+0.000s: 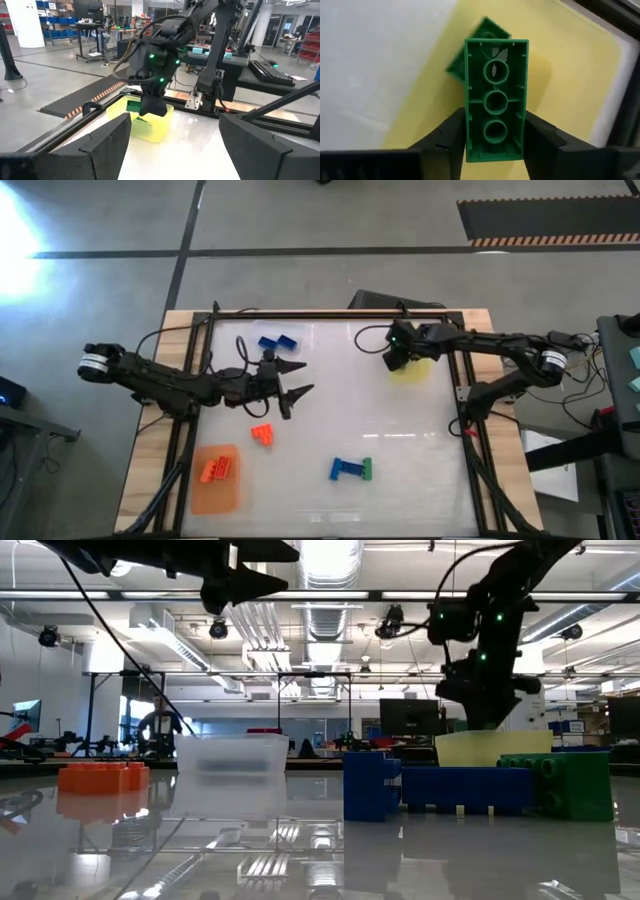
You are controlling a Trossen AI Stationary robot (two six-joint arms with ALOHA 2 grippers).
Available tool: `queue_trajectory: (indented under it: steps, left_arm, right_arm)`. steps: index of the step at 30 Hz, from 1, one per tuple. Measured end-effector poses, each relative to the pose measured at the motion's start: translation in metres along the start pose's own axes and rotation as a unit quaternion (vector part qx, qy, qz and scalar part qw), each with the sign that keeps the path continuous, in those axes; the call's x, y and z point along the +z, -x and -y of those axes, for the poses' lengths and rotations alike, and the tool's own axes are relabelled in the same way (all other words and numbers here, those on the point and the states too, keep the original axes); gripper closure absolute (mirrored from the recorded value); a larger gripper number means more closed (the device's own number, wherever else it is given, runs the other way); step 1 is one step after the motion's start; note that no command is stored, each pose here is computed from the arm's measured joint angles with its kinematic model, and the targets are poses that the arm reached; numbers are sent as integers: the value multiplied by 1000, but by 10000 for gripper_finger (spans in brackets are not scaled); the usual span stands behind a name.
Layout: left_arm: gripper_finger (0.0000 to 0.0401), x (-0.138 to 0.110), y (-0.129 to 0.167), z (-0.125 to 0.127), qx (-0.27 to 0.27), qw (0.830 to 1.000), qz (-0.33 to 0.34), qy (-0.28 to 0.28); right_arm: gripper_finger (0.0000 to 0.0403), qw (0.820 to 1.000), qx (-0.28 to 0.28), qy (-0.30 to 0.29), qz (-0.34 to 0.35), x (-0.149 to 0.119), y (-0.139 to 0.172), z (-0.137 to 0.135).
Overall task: Sort & place blocks by color
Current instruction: Put the green game piece into the yellow bin, then put the blue game piece into the transparent bin
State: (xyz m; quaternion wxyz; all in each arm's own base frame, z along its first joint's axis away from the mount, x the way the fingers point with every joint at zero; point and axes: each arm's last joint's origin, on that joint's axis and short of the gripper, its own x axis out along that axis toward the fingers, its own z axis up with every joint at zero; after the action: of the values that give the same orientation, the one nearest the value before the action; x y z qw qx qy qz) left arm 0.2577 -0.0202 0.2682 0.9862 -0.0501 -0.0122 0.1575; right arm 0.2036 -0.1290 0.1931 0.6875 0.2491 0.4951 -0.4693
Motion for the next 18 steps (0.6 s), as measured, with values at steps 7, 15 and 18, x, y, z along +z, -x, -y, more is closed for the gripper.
queue_trajectory:
  steps: [7, 15, 18]
  left_arm:
    - [113, -2, 0, 0, 1, 1000, -9, 14]
    - [113, -17, 1, -2, 16, 995, -81, 63]
    - [113, -22, 3, -1, 18, 991, -106, 76]
  right_arm:
    - [154, 999, -34, -6, 1, 3, -9, 5]
    - [111, 999, -3, 2, 38, -2, 13, -1]
    - [114, 998, 20, 7, 60, -6, 26, -7]
